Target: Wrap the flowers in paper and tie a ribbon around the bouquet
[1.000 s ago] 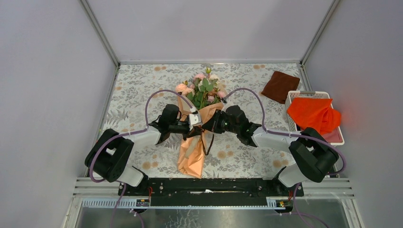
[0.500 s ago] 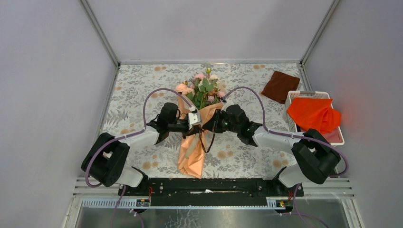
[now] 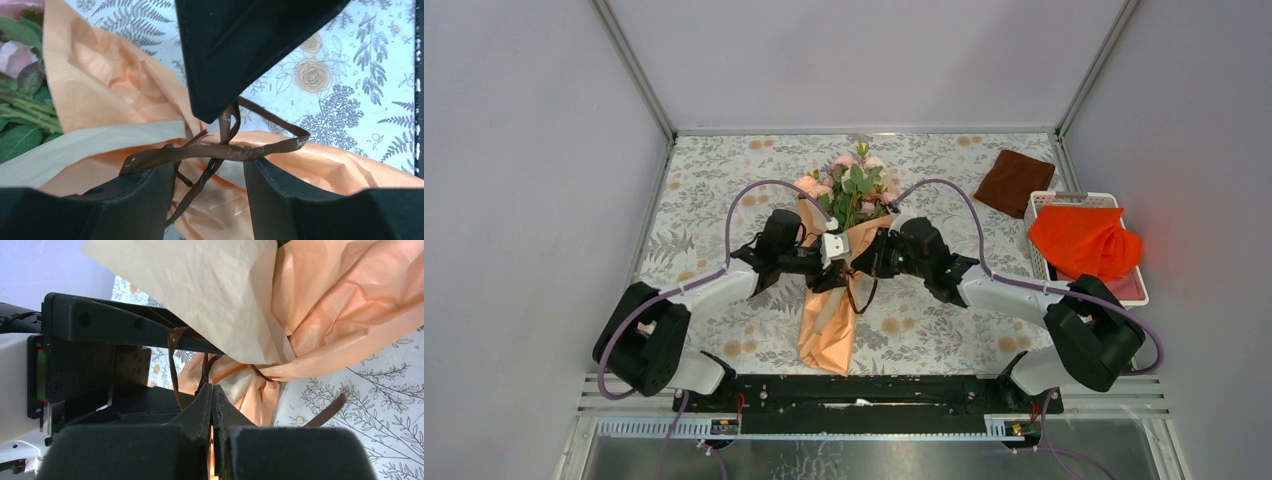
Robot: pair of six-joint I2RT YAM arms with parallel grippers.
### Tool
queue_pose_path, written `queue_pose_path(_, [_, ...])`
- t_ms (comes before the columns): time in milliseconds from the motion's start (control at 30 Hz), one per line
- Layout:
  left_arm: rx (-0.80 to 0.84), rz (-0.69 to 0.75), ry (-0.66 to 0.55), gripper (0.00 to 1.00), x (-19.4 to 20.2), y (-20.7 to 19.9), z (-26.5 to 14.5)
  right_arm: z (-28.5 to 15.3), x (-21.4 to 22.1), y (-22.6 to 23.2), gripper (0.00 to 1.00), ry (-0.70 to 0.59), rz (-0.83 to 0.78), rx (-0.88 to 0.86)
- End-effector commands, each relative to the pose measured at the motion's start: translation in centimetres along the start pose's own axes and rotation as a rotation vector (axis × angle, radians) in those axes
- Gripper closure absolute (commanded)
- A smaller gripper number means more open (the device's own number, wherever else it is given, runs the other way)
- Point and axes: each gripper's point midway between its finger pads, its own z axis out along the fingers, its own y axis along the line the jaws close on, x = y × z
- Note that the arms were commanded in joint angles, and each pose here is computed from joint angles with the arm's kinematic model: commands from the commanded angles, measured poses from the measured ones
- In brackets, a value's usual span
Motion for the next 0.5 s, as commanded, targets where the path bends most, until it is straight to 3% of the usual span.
queue_pose_path(0, [-0.037,0.049,0.200,0.40,1.2,0.6,-2.5,0.0,-2.9,3.0,1.00,-0.064,-0.061,-0.060])
queue_pose_path(200, [0.008,0.105,0.456,0.39,5.7,-1.7,-6.5,1.0,-2.8,3.4,1.00,-0.033,-0.073,-0.075])
queue_pose_path(367, [0.063,0.092,0.585,0.38,6.1,-3.3,-9.5,1.8,-3.1,4.2,1.00,-0.011,-0.096,-0.090])
queue_pose_path(467, [0.085,0.076,0.586,0.37,5.0,-3.5,-10.6,2.3,-3.1,5.0,1.00,-0.002,-0.114,-0.104])
